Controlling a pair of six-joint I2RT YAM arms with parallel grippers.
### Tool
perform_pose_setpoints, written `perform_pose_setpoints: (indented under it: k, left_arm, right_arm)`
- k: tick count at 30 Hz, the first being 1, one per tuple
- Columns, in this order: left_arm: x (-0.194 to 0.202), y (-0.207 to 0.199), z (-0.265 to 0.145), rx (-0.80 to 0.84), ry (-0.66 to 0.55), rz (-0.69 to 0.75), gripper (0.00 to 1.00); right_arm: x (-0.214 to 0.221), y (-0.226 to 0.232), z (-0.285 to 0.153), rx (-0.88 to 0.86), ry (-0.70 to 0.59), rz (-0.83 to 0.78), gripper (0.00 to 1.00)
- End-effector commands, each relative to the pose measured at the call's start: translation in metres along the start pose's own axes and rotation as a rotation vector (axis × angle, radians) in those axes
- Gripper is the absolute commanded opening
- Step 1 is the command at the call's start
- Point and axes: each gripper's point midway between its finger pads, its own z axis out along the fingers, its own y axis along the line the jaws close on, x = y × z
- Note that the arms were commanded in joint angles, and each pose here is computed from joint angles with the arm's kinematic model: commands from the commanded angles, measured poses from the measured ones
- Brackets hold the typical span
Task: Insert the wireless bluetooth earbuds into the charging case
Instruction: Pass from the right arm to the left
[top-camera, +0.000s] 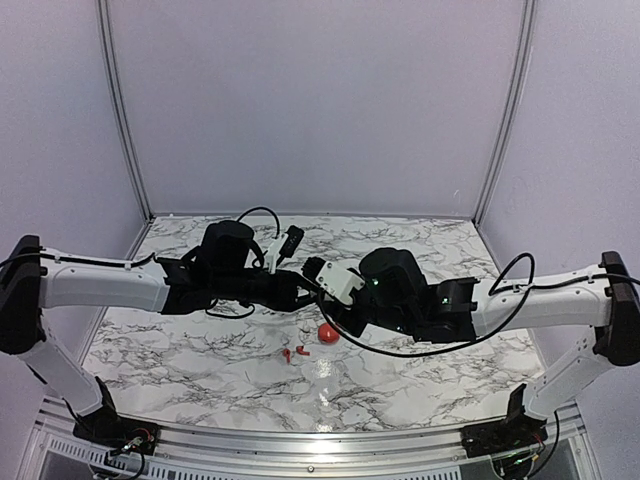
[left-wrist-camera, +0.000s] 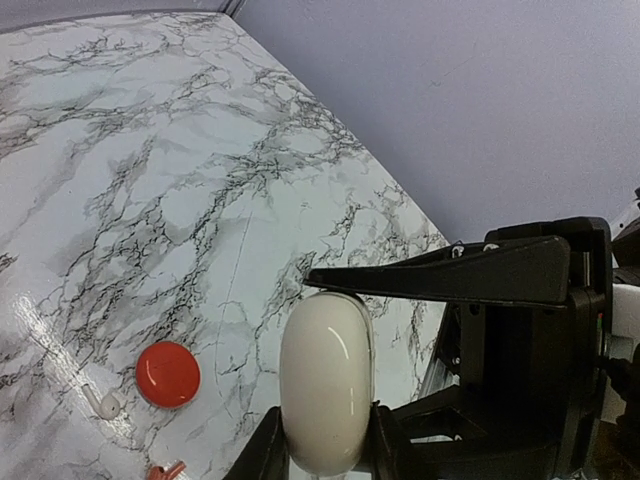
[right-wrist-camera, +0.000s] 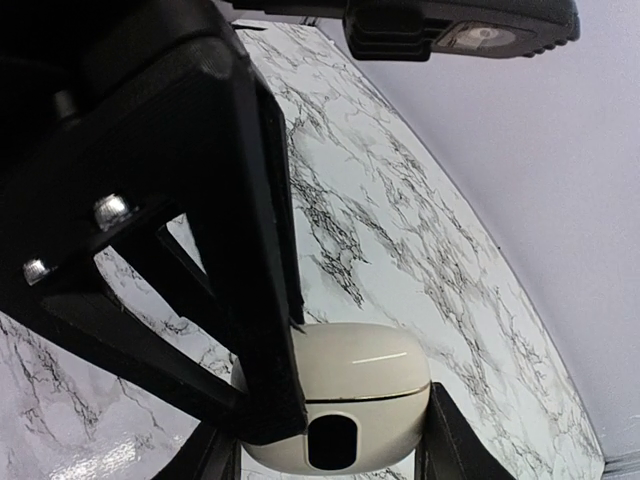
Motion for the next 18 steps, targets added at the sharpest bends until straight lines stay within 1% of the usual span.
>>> perform_pose_setpoints:
  k: [1, 5, 7, 10, 15, 18]
  left_arm:
    - [-0.002, -0.005, 0.005, 0.023, 0.007, 0.006, 0.23]
    - [-0.002, -0.007, 0.005, 0.033, 0.007, 0.011, 0.15]
    - [-0.002, -0.008, 0.004, 0.036, 0.005, 0.020, 0.12]
    - [0.001, -0.008, 0.004, 0.043, 0.009, 0.031, 0.09]
    - [0.010, -0.006, 0.000, 0.046, 0.022, 0.070, 0.06]
    - [0.014, -0.011, -0.005, 0.070, 0.030, 0.118, 0.06]
  right_arm:
    - [-0.022, -0.002, -0.004, 0.016, -0.074, 0.008, 0.35]
    - [-0.021, -0.002, -0.005, 0.016, -0.074, 0.007, 0.35]
    - [-0.021, -0.001, -0.008, 0.007, -0.082, 0.013, 0.38]
    - [-0.021, 0.001, -0.012, -0.010, -0.094, 0.024, 0.48]
    - [-0.020, 0.004, -0.024, -0.093, -0.127, 0.057, 0.71]
    - [-0.021, -0.001, -0.036, -0.156, -0.153, 0.101, 0.76]
